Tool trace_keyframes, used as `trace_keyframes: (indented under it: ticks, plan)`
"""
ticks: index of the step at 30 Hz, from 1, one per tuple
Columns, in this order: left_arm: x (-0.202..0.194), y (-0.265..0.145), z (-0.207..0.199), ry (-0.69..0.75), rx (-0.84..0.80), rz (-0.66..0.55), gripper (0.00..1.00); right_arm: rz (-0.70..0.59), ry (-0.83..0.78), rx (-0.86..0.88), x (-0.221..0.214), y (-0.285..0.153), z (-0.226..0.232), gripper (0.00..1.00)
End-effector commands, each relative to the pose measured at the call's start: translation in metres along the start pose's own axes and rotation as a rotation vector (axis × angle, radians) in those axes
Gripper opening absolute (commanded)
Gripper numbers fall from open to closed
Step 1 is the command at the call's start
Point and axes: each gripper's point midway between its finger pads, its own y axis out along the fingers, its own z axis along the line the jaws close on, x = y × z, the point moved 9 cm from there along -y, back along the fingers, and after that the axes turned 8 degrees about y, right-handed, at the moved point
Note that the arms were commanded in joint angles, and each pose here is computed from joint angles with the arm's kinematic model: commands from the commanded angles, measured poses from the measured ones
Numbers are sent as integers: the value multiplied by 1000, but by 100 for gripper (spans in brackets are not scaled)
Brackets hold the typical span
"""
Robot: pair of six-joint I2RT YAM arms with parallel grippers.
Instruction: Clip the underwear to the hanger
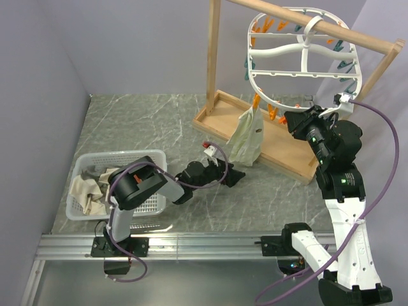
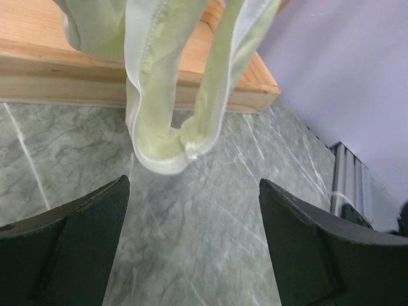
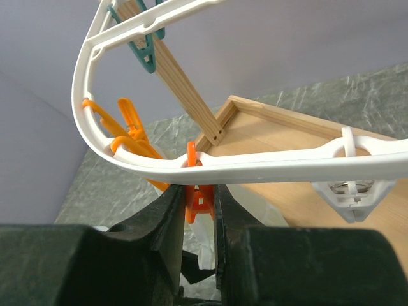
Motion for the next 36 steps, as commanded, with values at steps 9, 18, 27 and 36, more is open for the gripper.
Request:
trace_keyframes:
  ticks: [9,18,27,36]
  plan:
    - [32,47,-4,46,-13,-255,65,-43,-18,-4,12,-6,5,0]
    - [36,34,-20,90,-157,-250,19,-46,-15,4,12,-5,6,0]
    - [69,-3,-51,459,-355,-181,0,-43,-2,19,8,-7,5,0]
    - [99,30,-54,910,-376,-96,0,-41,3,35,6,-7,5,0]
